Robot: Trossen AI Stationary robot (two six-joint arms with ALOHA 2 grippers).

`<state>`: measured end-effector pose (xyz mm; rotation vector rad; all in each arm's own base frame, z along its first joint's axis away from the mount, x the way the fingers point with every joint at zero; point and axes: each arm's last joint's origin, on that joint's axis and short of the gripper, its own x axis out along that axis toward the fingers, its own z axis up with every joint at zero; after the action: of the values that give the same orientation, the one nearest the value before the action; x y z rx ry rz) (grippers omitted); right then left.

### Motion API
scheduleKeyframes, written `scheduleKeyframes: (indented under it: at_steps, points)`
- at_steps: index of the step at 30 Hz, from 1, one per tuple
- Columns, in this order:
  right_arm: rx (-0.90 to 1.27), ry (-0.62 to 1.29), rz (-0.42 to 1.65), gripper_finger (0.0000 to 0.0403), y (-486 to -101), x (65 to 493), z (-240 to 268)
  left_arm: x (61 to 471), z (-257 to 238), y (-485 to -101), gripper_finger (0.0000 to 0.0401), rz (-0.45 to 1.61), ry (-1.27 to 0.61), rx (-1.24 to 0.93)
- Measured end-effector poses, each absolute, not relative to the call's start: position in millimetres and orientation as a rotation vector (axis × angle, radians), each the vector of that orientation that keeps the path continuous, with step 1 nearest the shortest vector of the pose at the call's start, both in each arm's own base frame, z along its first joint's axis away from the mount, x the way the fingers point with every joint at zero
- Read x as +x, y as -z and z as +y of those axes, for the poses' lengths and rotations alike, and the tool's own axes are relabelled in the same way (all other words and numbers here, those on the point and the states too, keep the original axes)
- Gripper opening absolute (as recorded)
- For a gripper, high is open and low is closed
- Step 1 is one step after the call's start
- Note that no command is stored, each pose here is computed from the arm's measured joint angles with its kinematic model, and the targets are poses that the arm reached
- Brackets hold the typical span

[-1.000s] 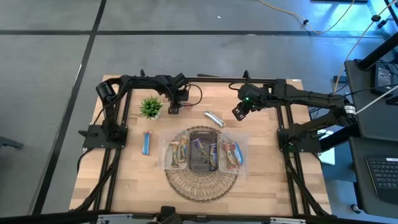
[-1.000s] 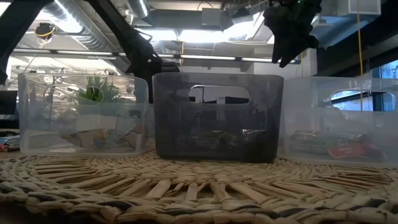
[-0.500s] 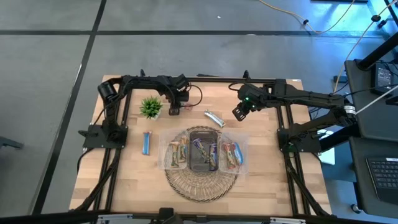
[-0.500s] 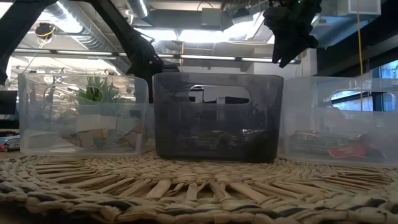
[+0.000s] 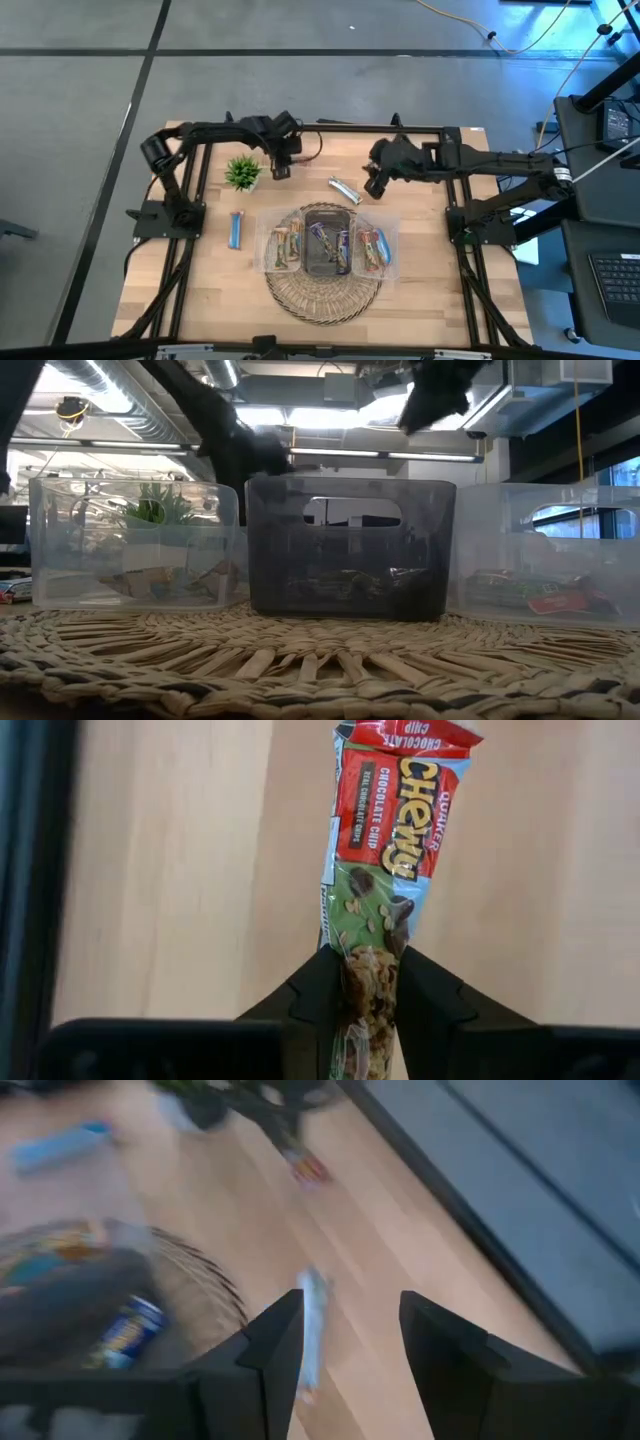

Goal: Pick and place Granola Bars by type
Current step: Put the red granola bar into the right transparent bin

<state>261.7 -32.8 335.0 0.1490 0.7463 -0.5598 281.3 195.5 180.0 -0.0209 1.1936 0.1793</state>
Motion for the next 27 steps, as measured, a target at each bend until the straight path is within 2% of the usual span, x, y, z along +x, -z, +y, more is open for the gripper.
scheduleKeyframes:
  at_steps: [6, 10, 21, 27]
  points:
    - [-0.075, 0.362, 0.613, 0.0170, -348.4, 275.7, -3.9, 274.4, 180.6, -238.8, 0.0072, 0.864, -0.054, -0.124]
    - [-0.145, 0.286, 0.503, 0.0170, -358.1, 281.7, 12.0, 266.6, 163.6, -272.0, 0.0072, 0.639, 0.039, -0.127]
    - [-0.081, 0.230, 0.346, 0.0170, -369.2, 289.5, 31.1, 270.6, 81.3, -332.1, 0.0072, 0.233, 0.149, -0.020]
    - [-0.035, 0.063, 0.290, 0.0170, -372.9, 294.5, 37.8, 283.8, 36.7, -341.9, 0.0072, 0.130, 0.159, 0.058]
